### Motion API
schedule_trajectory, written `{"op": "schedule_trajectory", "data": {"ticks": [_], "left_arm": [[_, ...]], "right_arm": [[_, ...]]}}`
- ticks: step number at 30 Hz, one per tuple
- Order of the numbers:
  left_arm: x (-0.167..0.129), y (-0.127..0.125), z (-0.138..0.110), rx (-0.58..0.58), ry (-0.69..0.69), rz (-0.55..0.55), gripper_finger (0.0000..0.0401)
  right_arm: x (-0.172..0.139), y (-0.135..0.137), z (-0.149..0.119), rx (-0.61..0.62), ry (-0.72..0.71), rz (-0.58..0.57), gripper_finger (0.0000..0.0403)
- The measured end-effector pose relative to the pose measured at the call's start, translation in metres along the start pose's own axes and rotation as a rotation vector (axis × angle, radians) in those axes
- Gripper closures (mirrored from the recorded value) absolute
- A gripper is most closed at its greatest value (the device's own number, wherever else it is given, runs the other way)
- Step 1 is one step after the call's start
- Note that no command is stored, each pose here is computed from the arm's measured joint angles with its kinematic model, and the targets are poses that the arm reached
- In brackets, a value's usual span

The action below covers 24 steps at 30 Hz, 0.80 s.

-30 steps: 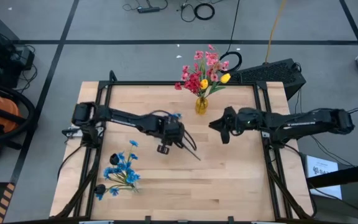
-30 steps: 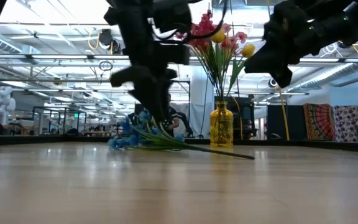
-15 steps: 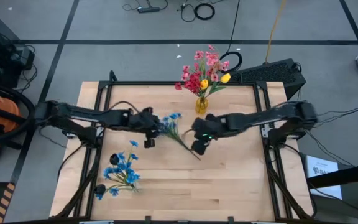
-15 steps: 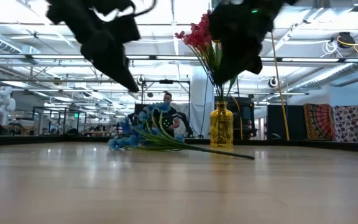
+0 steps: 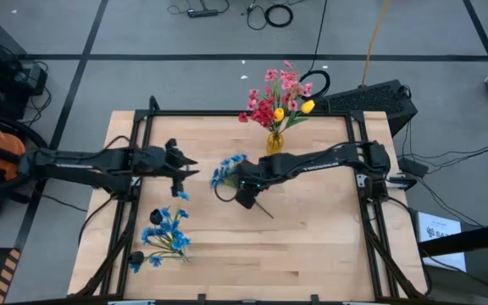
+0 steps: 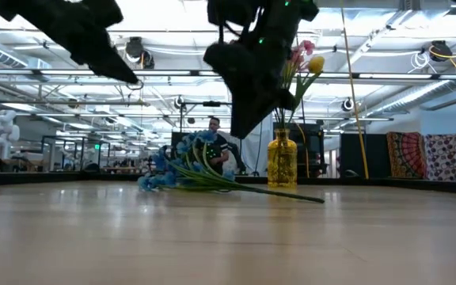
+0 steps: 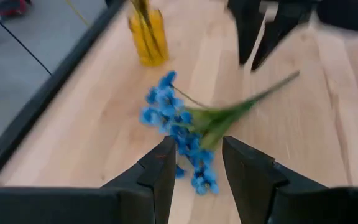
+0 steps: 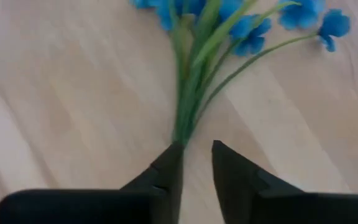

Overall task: Sort flowers into vase by color
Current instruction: Put the blue flowers into the transparent vase

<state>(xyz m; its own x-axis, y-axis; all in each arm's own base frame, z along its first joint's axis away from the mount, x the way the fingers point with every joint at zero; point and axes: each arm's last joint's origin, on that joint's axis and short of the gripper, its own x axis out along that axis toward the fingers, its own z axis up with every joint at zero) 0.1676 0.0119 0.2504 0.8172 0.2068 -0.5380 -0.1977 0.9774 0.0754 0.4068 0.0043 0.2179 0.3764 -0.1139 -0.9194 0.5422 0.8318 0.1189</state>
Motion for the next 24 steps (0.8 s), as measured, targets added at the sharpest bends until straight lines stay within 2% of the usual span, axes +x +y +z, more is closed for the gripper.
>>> {"op": "schedule_trajectory", "data": {"ticks": [6,12,14,19,24], "left_arm": [[-0.023,0.007,-0.012,-0.051,-0.066,0.031,0.0260],[-0.037,0.009,-0.021,-0.066,-0.044,0.035,0.0260],[-0.039,0.010,-0.023,-0.065,-0.038,0.035,0.0260],[-0.042,0.010,-0.025,-0.063,-0.029,0.034,0.0260],[-0.042,0.010,-0.025,-0.062,-0.030,0.033,0.0260]], "right_arm": [[0.025,-0.008,0.006,0.078,0.039,0.014,0.0266],[0.050,0.001,0.006,0.073,0.039,0.079,0.0202],[0.057,0.002,0.001,0.070,0.071,0.063,0.0188],[0.074,0.001,-0.006,0.061,0.121,0.021,0.0177],[0.089,0.002,-0.010,0.056,0.125,-0.020,0.0191]]}}
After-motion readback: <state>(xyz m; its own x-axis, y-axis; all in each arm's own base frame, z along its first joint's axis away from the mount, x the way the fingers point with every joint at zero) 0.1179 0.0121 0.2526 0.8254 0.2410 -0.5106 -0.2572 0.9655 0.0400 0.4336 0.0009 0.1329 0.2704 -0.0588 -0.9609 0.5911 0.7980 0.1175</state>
